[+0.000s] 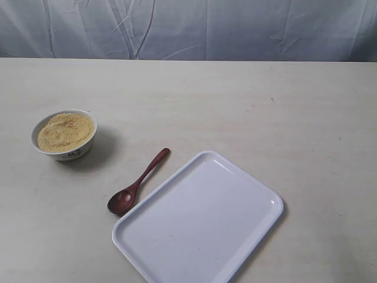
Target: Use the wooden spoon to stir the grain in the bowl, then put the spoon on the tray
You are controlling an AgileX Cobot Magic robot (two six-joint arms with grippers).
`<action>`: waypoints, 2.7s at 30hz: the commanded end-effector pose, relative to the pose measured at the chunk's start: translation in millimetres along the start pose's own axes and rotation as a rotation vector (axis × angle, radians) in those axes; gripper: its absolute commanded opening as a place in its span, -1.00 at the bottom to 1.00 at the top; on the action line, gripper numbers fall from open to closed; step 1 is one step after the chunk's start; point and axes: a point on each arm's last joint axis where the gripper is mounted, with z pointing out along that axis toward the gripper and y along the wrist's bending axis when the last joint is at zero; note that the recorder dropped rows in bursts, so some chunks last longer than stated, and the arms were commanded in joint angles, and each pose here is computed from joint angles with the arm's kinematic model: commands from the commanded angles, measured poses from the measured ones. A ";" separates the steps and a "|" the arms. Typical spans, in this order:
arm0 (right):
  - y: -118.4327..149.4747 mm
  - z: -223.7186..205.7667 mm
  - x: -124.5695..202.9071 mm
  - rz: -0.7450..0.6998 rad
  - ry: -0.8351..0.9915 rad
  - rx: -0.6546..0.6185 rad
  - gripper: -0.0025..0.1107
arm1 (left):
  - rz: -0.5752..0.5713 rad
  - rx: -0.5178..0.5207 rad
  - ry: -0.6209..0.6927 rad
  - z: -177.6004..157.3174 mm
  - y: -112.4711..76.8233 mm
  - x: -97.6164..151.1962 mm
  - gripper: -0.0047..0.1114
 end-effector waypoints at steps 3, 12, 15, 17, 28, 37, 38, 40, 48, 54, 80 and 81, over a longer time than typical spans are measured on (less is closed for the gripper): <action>0.3 0.2 0.1 0.000 -0.015 -0.004 -0.95 | -0.047 -0.001 0.230 7.2 -0.6 -10.3 -0.92; 0.3 0.2 0.1 0.000 -0.015 -0.004 -0.95 | 0.123 0.060 0.783 74.8 -1.6 -41.8 -0.92; 0.3 0.2 0.1 0.000 -0.015 -0.004 -0.95 | 0.103 0.116 0.962 101.0 -5.7 -34.5 -0.92; 0.3 0.2 0.1 0.000 -0.015 -0.004 -0.95 | 0.085 0.161 1.039 118.1 -9.4 -26.9 -0.92; 0.3 0.2 0.1 0.002 -0.015 -0.005 -0.95 | 0.008 0.464 1.300 188.3 -62.7 19.4 -0.92; 0.3 0.2 0.1 0.002 -0.015 -0.005 -0.95 | 0.136 0.543 1.433 222.1 -142.7 67.8 -0.92; 0.3 0.2 0.1 0.002 -0.015 -0.005 -0.95 | 0.155 0.529 1.441 224.5 -151.1 69.9 -0.92; 0.3 0.2 0.1 0.002 -0.015 -0.005 -0.95 | 0.228 0.537 1.436 228.7 -167.0 76.9 -0.92; 0.3 0.2 0.1 0.002 -0.015 -0.005 -0.95 | 0.227 0.563 1.445 237.7 -193.5 118.8 -0.92; 0.3 0.2 0.1 0.002 -0.015 -0.005 -0.95 | 0.260 0.560 1.503 233.9 -193.7 138.7 -0.85; 0.3 0.2 0.1 0.002 -0.015 -0.005 -0.95 | 0.333 0.544 1.540 230.9 -193.6 179.2 -0.57; 0.3 0.2 0.1 0.002 -0.015 -0.005 -0.95 | 0.335 0.543 1.545 230.4 -193.4 179.3 -0.64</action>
